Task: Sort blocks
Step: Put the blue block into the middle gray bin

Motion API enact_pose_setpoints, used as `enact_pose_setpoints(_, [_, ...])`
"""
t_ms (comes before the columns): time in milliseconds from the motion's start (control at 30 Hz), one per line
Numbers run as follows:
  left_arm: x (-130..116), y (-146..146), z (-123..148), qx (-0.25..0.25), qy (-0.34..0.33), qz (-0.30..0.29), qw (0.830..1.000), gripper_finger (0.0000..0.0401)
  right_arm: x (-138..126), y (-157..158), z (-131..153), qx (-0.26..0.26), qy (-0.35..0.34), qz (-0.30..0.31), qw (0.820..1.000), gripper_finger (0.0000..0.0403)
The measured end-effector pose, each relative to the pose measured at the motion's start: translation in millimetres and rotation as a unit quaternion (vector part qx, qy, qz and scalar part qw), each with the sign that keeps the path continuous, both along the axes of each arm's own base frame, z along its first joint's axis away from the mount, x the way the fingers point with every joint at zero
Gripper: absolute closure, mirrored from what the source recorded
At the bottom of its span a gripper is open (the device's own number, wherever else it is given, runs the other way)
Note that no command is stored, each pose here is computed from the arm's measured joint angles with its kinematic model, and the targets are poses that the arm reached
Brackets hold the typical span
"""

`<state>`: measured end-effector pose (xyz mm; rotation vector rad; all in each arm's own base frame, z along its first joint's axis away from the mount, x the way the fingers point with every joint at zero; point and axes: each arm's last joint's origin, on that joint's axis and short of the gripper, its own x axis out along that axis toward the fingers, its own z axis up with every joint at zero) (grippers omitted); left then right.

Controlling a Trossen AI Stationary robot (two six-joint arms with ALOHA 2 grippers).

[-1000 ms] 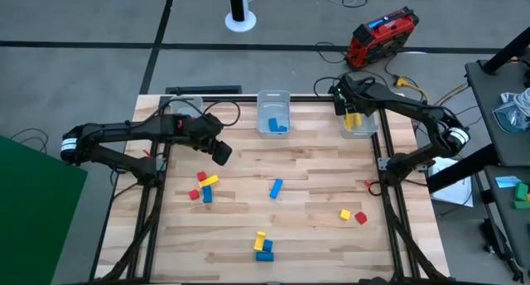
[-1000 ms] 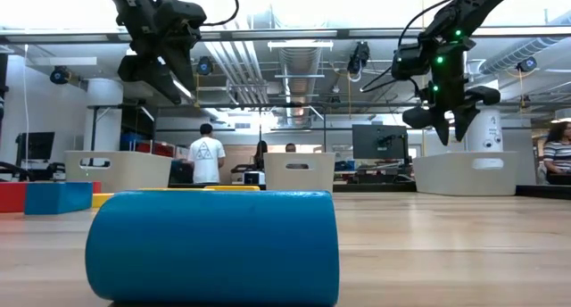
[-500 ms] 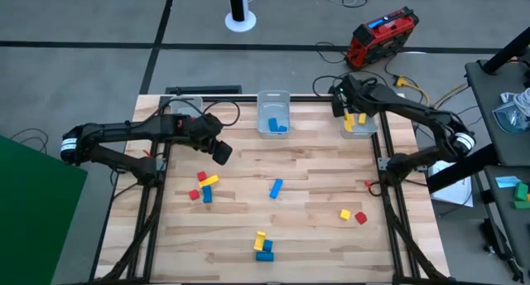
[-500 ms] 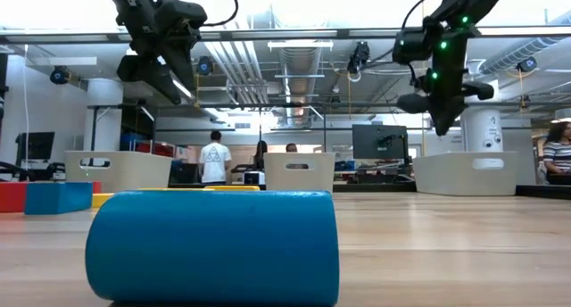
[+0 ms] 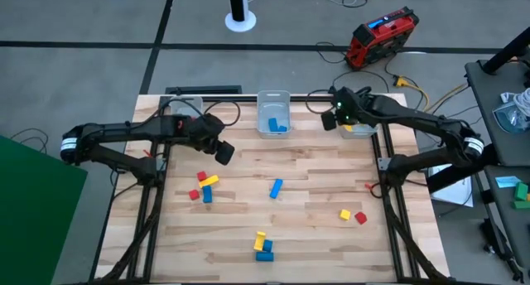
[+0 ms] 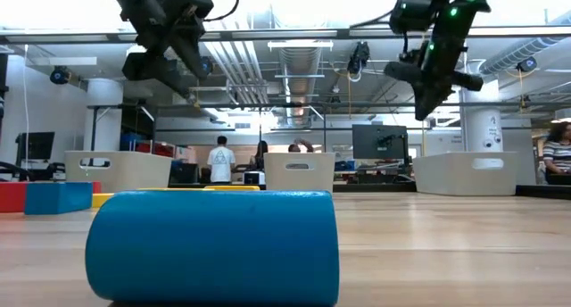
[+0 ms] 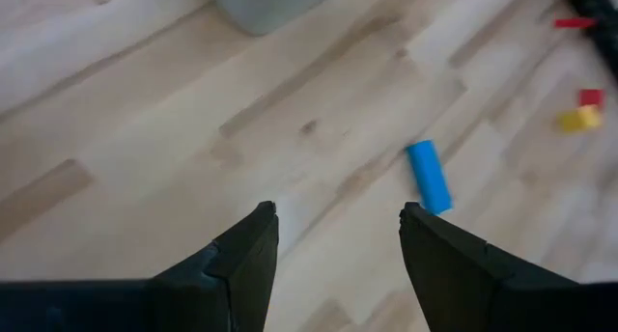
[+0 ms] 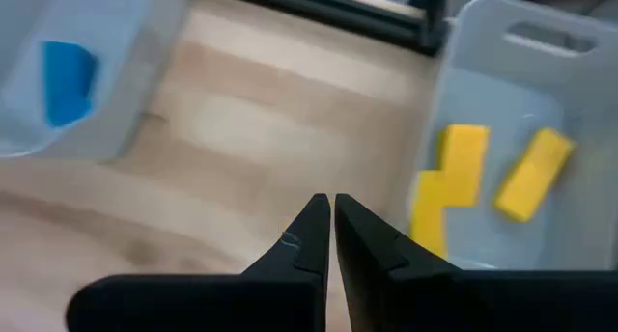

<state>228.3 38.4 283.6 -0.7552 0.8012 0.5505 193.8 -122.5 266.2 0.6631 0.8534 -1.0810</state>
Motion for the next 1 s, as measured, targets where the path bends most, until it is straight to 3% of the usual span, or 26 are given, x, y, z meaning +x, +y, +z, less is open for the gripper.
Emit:
enact_pose_setpoints(267, [19, -27, -2, -0.015, -0.042, -0.024, 0.999, 0.0207, 13, 43, 9, 0.026, -0.064, 0.029, 0.997, 0.039])
enact_pose_setpoints(533, [38, -47, -22, -0.039, -0.016, -0.034, 0.999, 0.0207, 27, 78, 23, 0.076, -0.108, 0.106, 0.986, 0.039])
enact_pose_setpoints(767, [60, -63, -37, -0.075, -0.022, -0.009, 0.997, 0.0207, 30, 87, 43, 0.068, -0.12, 0.141, 0.98, 0.039])
enact_pose_setpoints(1000, [103, -78, -31, -0.053, -0.032, -0.004, 0.998, 0.0207, 29, 89, 50, 0.074, -0.106, 0.199, 0.972, 0.039])
